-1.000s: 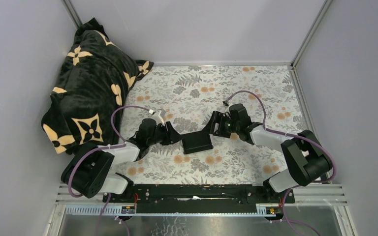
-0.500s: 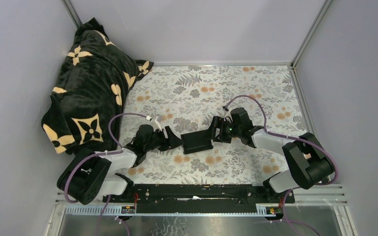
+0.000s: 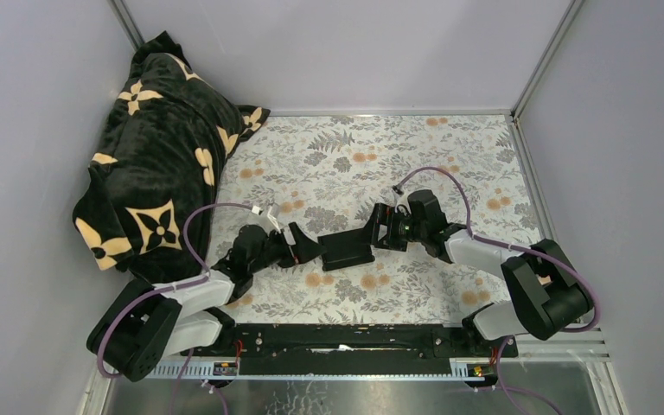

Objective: Fold the paper box
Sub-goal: Close the paper box at the center of the board.

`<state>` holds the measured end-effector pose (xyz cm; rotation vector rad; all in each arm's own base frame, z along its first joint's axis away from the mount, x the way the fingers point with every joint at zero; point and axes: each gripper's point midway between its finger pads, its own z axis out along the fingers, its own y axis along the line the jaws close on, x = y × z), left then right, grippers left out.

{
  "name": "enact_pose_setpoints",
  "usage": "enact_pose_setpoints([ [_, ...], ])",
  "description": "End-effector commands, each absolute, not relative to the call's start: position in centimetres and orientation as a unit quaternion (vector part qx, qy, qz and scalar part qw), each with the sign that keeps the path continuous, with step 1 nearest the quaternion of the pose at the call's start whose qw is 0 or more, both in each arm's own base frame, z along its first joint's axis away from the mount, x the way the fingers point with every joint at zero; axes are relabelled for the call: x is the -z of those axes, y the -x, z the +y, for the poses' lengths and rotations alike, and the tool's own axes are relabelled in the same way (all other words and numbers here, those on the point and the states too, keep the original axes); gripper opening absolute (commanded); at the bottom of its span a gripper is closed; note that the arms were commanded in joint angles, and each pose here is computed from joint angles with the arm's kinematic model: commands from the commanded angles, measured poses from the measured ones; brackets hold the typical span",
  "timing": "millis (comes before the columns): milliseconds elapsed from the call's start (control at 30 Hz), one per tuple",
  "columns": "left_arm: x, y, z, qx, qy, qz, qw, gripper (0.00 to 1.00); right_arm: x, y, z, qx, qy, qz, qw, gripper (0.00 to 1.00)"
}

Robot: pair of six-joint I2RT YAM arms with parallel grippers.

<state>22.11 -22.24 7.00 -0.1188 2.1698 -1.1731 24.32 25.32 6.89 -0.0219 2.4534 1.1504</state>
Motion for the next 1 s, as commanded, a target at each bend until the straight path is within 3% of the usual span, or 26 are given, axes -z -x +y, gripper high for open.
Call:
enact_pose_setpoints([
  [0, -7.8, -21.9, -23.2, 0.475, 0.048, 0.812, 0.335, 0.99, -7.8, -24.2, 26.1, -0.448, 0.016, 0.867, 0.218, 1.00],
  [967, -7.6, -20.6, -25.8, 0.487, 0.031, 0.811, 0.323, 0.99, -6.9, -23.9, 26.5, -0.461, 0.014, 0.863, 0.205, 1.00],
])
